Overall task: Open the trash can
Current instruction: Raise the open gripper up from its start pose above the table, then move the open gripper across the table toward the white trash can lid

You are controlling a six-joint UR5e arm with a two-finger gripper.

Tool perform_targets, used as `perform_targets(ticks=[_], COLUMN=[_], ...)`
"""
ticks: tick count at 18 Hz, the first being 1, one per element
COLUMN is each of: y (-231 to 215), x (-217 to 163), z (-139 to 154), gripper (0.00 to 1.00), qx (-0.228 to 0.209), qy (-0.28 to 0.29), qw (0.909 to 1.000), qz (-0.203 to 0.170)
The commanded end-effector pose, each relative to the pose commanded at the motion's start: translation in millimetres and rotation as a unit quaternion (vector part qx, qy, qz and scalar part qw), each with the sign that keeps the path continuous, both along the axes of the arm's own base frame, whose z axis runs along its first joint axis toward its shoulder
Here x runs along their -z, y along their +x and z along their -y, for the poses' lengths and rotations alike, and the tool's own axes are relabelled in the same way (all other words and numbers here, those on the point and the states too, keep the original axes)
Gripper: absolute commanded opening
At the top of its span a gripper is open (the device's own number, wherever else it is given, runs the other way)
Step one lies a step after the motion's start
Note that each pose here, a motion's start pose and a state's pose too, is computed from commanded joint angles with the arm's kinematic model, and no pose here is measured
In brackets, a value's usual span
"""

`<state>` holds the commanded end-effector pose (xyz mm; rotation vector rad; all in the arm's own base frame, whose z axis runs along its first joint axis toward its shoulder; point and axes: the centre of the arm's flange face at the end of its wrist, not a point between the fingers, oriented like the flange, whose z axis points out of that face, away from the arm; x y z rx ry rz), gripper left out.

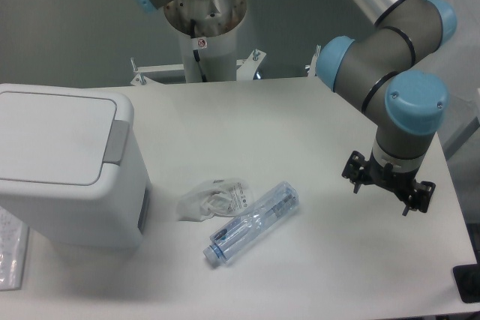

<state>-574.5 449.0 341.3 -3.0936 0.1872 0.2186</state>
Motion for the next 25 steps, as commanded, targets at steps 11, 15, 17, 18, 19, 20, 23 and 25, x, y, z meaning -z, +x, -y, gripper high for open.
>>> perform_targets(ticks=[11, 15, 17, 18, 19, 20, 23, 25], y=[11.2, 16.0, 19.7, 22.6, 24.0, 25.9, 34.0, 44.1], x=[-23.3, -30.6, -39.6, -41.8, -43.0, -43.2, -53.4, -66.6], z=[-3.5, -3.7, -4.8, -7.6, -9.1, -11.5, -15.1, -18.0], gripper=[1.00, 1.00, 1.00, 1.00, 1.00, 1.00, 1.00, 1.00], qx=[-0.001, -0.004, -0.025, -0.042, -0.060, -0.073, -0.088, -0.105], qy=[0.025, 0.048, 0.070, 0.079, 0.086, 0.091, 0.107, 0.128], qw=[0.9997, 0.9987, 0.9970, 0.9956, 0.9939, 0.9924, 0.9894, 0.9846], qz=[-0.003, 0.014, 0.023, 0.029, 0.033, 0.037, 0.043, 0.057])
